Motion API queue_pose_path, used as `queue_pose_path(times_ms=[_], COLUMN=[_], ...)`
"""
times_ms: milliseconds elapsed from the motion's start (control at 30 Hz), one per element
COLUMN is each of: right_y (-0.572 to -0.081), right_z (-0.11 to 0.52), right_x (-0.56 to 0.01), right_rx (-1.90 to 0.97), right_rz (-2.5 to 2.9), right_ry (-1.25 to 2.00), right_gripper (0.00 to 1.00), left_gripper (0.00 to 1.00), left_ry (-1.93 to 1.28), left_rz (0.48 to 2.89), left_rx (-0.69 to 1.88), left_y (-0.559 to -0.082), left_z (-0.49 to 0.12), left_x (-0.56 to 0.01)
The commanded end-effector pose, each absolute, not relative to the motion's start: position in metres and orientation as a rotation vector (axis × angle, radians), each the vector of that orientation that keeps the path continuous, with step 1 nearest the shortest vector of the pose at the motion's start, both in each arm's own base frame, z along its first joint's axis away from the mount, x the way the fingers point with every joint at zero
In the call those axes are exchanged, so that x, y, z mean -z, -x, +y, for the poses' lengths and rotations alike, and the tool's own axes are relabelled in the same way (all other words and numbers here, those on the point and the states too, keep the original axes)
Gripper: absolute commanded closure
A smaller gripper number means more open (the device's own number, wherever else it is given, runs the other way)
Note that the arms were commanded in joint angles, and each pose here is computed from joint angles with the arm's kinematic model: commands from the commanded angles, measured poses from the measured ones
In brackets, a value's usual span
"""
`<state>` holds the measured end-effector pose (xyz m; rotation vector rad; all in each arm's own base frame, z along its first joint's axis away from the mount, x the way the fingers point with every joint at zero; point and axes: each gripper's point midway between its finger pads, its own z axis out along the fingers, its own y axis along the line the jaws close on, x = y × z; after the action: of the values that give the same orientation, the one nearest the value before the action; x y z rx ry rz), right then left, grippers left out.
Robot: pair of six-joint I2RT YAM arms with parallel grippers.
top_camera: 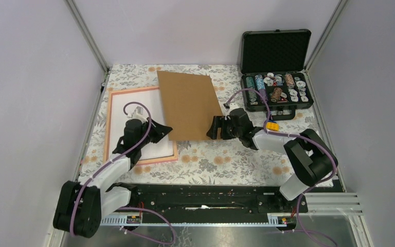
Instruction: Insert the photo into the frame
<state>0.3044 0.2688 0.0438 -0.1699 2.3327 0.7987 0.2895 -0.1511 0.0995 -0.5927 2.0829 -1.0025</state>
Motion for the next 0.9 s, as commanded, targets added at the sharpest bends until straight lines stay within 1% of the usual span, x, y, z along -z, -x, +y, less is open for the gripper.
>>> queue_pose_path(times_ms=[0, 100, 200, 267, 400, 600, 667, 767, 867], right_y=[-0.269, -0.274, -0.269, -0.263, -0.244, -0.219, -0.214, -0.219, -0.221], right_z=[0.25, 0.233, 0.214, 0.213, 0.234, 0.276, 0.294, 0.306, 0.317], right_x=[-0.032, -0.057, -0.083, -0.101, -0.132, -0.162, -0.168, -0.176, -0.168], right_rx=[-0.714, -0.599, -0.465, -0.415, -0.375, -0.177, -0.107, 0.06, 0.187], right_rz=[2.472, 2.43, 2.408, 2.356, 2.232, 1.994, 1.925, 1.863, 1.813], right_ry=[0.242, 0.246, 0.274, 0.332, 0.506, 0.747, 0.775, 0.74, 0.748], right_gripper=[0.13, 0.13, 0.13, 0.12, 0.1, 0.09, 0.1, 0.12, 0.12], left_gripper=[1.0, 1.0, 1.0, 1.0, 1.0, 1.0, 1.0, 1.0, 1.0], left_ry=[0.462, 0.473, 0.454, 0.445, 0.438, 0.459, 0.466, 0.47, 0.463], left_rz=[2.045, 2.083, 2.115, 2.123, 2.123, 2.111, 2.105, 2.087, 2.089], left_rx=[0.946, 0.915, 0.933, 0.939, 0.936, 0.952, 0.958, 0.961, 0.946], left_y=[-0.293, -0.29, -0.287, -0.287, -0.284, -0.279, -0.278, -0.276, -0.274], left_z=[-0.149, -0.146, -0.15, -0.151, -0.151, -0.15, -0.15, -0.149, -0.147], left_x=[-0.144, -0.159, -0.175, -0.189, -0.211, -0.229, -0.233, -0.239, -0.243])
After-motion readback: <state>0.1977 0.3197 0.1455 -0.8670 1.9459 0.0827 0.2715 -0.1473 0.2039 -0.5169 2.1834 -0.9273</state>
